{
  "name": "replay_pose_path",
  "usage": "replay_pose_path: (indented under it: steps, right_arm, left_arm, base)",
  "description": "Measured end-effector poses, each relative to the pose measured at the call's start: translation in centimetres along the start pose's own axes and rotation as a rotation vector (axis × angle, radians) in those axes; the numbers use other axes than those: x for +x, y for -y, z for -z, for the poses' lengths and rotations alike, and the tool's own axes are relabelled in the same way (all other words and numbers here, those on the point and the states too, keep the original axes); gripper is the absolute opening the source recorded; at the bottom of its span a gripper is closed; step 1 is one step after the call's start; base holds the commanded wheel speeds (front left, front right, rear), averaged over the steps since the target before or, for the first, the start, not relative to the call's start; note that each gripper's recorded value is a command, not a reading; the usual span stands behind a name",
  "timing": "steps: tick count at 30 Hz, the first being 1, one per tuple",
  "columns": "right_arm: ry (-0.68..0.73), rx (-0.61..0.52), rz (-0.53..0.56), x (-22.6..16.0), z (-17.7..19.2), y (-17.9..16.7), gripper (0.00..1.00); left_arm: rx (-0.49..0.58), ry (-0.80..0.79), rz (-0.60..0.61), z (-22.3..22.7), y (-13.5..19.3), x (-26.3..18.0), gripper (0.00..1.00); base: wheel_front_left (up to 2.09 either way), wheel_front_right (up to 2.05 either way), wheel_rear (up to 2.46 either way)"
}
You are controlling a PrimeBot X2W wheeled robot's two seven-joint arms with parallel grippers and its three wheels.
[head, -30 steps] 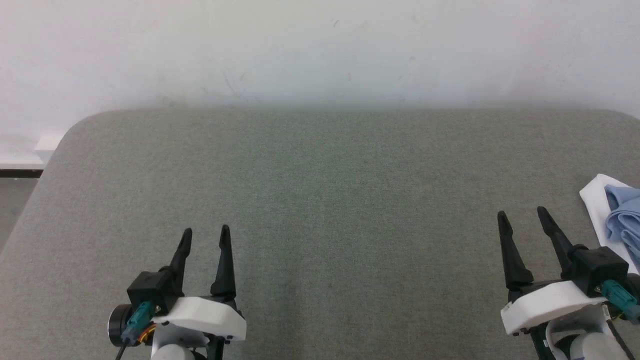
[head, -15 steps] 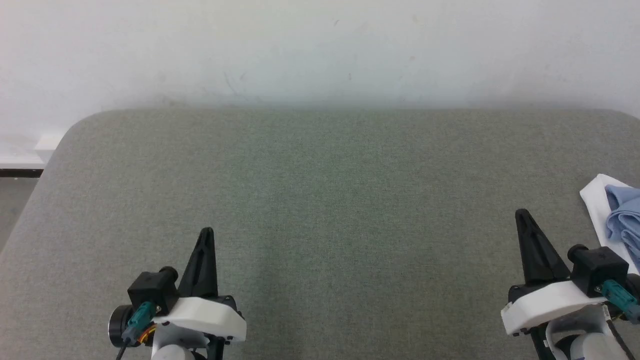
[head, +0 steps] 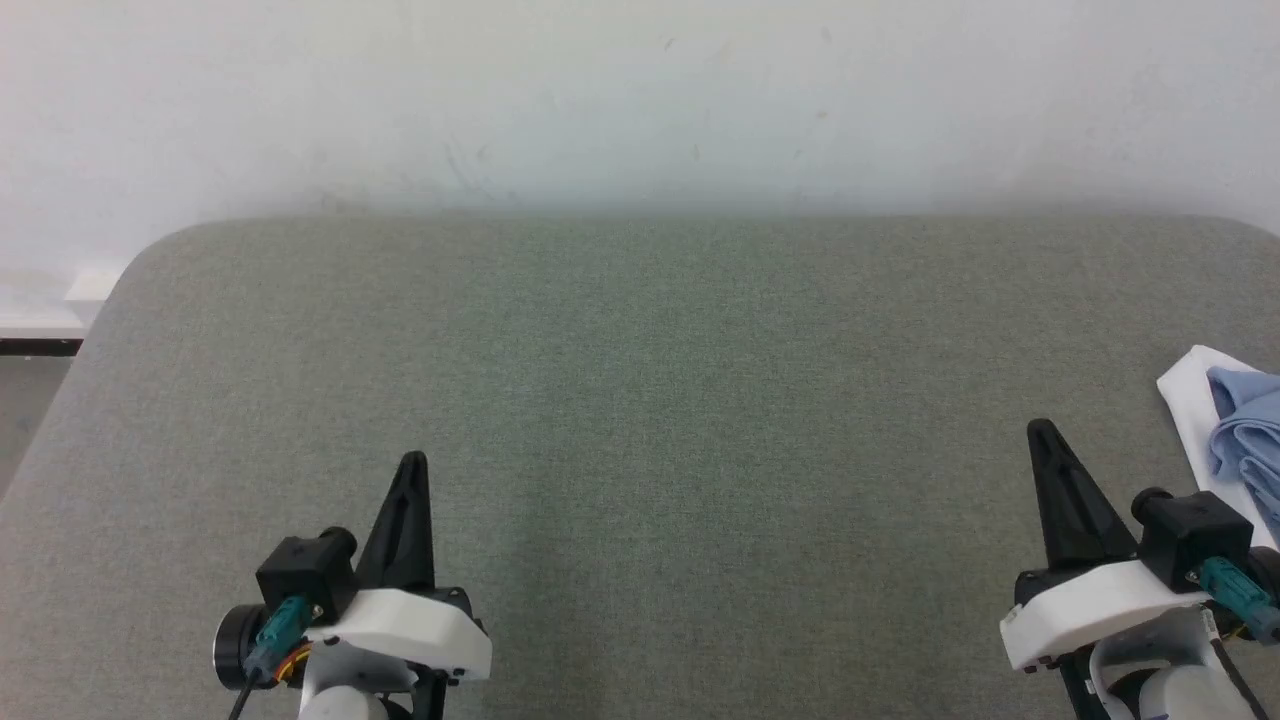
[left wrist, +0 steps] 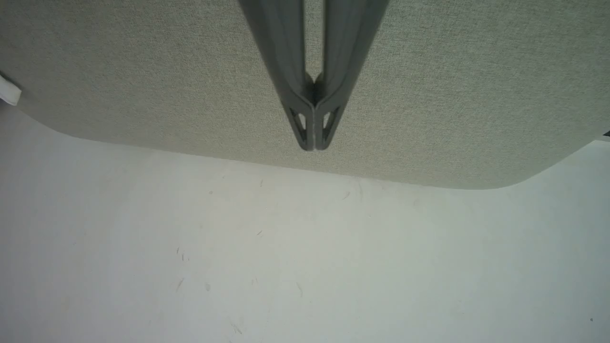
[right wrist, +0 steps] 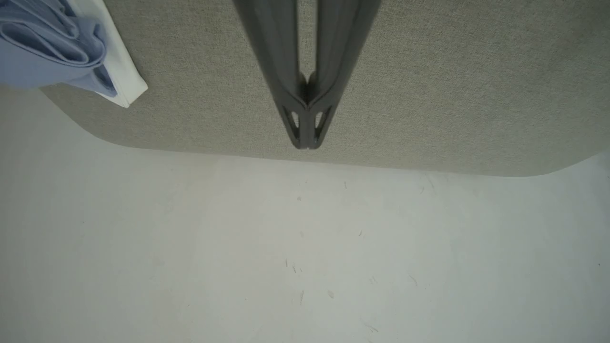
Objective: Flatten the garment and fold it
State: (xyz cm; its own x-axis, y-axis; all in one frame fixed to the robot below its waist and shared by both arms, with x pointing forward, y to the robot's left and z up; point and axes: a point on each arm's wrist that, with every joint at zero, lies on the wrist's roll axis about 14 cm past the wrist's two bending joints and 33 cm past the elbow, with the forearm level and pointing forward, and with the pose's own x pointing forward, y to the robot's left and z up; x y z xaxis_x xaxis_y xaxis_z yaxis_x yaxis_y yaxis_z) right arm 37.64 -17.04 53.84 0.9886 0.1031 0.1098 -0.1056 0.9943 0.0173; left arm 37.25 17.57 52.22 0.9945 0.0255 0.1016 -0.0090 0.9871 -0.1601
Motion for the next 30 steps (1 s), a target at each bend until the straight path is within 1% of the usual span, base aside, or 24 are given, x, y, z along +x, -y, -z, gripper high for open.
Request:
replay_pose_path:
  steps: [30]
  right_arm:
    - [-0.027, -0.018, -0.012, -0.01, 0.17, -0.37, 0.0]
  left_arm:
    - [0.053, -0.016, 0.014, -0.52, 0.23, 0.4, 0.0]
  base:
    - [0.0, 0.0, 0.0]
